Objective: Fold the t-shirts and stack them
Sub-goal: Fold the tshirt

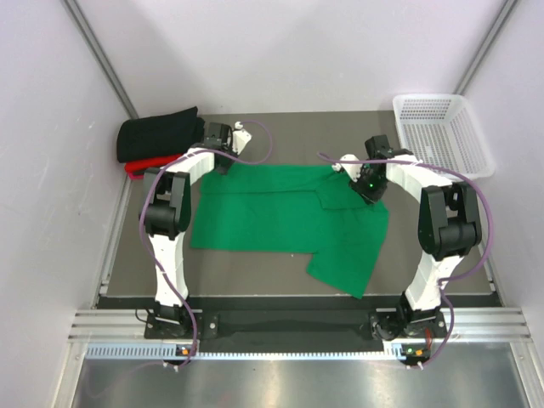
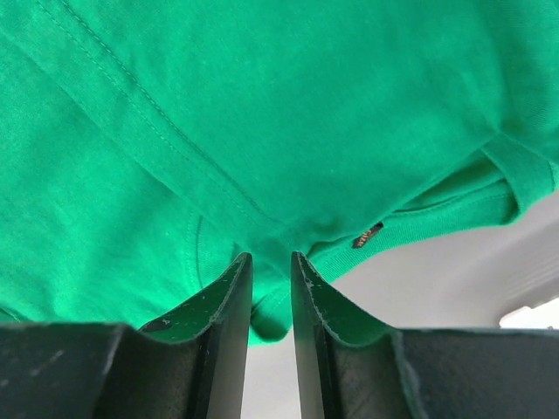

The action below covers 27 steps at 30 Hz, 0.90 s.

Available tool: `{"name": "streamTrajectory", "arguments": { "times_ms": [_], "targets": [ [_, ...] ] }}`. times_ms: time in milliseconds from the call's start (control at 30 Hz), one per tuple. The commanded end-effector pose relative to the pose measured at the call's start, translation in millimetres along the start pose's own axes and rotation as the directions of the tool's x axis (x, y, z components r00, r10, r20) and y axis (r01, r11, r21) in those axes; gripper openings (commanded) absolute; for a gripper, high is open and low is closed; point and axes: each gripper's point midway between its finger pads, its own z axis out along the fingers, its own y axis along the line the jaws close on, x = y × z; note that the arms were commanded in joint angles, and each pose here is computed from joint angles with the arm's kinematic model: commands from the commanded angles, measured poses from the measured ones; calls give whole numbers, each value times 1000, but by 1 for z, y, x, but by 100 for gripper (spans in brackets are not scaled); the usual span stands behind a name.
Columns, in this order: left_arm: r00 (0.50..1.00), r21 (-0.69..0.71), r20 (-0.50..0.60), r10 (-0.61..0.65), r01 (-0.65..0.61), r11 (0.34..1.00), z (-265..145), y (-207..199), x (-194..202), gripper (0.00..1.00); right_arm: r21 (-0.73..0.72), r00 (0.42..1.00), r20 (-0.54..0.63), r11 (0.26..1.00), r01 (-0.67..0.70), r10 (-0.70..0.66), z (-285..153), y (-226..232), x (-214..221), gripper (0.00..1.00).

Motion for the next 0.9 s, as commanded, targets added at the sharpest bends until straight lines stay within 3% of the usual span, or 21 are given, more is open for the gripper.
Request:
{"name": "streamTrajectory", "arguments": {
  "times_ms": [0,300,567,867],
  "targets": [
    [999,-29,45,-1,3,1000,-3,7,-16,26,18,1000,-6,1000,19,-19,1,-5,-4,25],
    [999,-26,47,-1,3,1000,-1,7,-16,26,34,999,-29,999,19,-18,5,-6,3,31],
    [999,-26,49,-1,3,1000,-1,7,-17,26,22,999,-43,1000,13,-12,12,-5,5,30],
    [999,-23,50,-1,3,1000,-2,7,-17,26,48,1000,-24,999,10,-9,5,-10,1,11]
  ]
}}
